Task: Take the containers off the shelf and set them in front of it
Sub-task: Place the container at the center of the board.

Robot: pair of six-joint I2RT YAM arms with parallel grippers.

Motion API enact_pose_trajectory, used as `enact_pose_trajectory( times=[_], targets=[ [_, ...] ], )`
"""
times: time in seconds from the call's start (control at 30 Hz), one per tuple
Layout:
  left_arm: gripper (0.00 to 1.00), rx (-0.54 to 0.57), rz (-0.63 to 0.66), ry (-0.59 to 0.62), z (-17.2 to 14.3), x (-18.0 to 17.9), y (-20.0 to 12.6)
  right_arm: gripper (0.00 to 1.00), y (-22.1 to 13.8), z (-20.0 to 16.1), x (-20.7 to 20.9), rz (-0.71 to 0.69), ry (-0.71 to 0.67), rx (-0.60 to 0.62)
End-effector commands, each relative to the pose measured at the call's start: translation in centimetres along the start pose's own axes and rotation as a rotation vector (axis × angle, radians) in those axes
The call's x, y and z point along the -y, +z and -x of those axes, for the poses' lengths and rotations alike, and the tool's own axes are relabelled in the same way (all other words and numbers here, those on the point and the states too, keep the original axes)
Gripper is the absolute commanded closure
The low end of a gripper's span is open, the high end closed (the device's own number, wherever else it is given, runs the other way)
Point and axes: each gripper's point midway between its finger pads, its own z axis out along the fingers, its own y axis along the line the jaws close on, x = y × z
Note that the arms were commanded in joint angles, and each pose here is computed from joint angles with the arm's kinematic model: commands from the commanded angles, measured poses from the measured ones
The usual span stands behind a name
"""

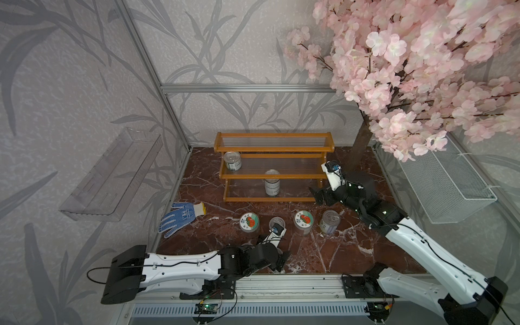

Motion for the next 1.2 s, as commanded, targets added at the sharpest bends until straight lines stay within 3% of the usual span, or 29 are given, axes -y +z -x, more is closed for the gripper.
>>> enact_pose_trajectory(
  times=[0.0, 0.47, 0.8, 1.17],
  targets=[
    [0.13, -0.103, 0.064, 0.019, -1.7, -1.8, -1.8, 0.01, -0.6, 1.0, 0.1, -0.001, -0.009, 0.025],
    [0.13, -0.304, 0.015, 0.014, -5.0, -0.8, -3.2, 0.01, -0.7, 0.6, 0.2, -0.007, 0.003, 0.016],
    [0.13, -0.335, -0.023, 0.079, -6.0, 0.2, -1.8, 0.01, -0.5, 0.8, 0.2, -0.005, 0.003, 0.014],
    [0.21, -0.306, 0.028, 0.125, -5.6, -0.2, -0.3, 0.01, -0.7, 0.9, 0.4, -0.019, -0.003, 0.017]
  ],
)
